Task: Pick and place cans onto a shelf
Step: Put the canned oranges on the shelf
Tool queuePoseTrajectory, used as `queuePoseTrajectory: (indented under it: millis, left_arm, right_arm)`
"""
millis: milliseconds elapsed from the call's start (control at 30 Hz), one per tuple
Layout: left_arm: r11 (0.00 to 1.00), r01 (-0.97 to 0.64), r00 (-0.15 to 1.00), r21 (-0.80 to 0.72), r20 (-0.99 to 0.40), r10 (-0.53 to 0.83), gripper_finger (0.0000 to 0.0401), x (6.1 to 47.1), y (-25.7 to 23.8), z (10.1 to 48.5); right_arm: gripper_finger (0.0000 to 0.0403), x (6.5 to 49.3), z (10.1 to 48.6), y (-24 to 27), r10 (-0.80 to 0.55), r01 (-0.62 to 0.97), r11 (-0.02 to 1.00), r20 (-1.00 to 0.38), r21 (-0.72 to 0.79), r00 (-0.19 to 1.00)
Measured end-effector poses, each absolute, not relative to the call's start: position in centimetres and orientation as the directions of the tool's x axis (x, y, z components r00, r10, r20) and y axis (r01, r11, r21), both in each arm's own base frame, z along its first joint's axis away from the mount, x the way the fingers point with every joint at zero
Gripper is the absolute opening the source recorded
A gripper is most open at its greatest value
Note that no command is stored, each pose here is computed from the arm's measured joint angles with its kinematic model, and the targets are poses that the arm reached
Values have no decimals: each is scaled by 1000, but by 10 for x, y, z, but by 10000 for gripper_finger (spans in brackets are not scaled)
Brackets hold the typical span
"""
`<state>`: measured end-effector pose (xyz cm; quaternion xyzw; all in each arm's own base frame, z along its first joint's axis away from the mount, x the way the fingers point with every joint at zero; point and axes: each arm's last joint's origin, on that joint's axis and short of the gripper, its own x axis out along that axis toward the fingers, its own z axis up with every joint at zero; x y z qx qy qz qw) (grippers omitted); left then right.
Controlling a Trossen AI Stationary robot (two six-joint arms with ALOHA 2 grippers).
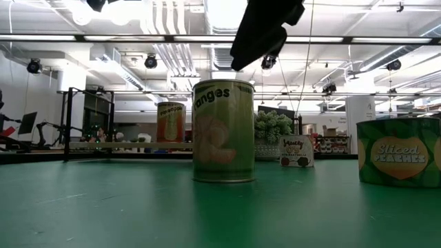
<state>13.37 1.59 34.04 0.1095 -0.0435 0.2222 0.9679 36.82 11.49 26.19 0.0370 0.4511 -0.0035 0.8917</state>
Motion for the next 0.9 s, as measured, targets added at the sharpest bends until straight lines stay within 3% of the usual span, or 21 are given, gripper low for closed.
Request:
queuePoseTrajectory:
  millis: [233, 367, 900]
  left_arm:
    - [877, -439, 898, 195, 128, 421, 0, 135, 16, 340]
    - [877, -439, 898, 195, 128, 421, 0, 135, 16, 340]
    - [877, -439, 898, 194, 130, 421, 0, 135, 16, 340]
  right_arm:
    - [323, 369, 261, 115, 28, 68, 994, -803, 85, 595]
    - [370, 371, 257, 116, 27, 75, 993, -808, 87, 588]
    - [377, 390, 261, 124, 12, 50, 998, -860, 44, 510]
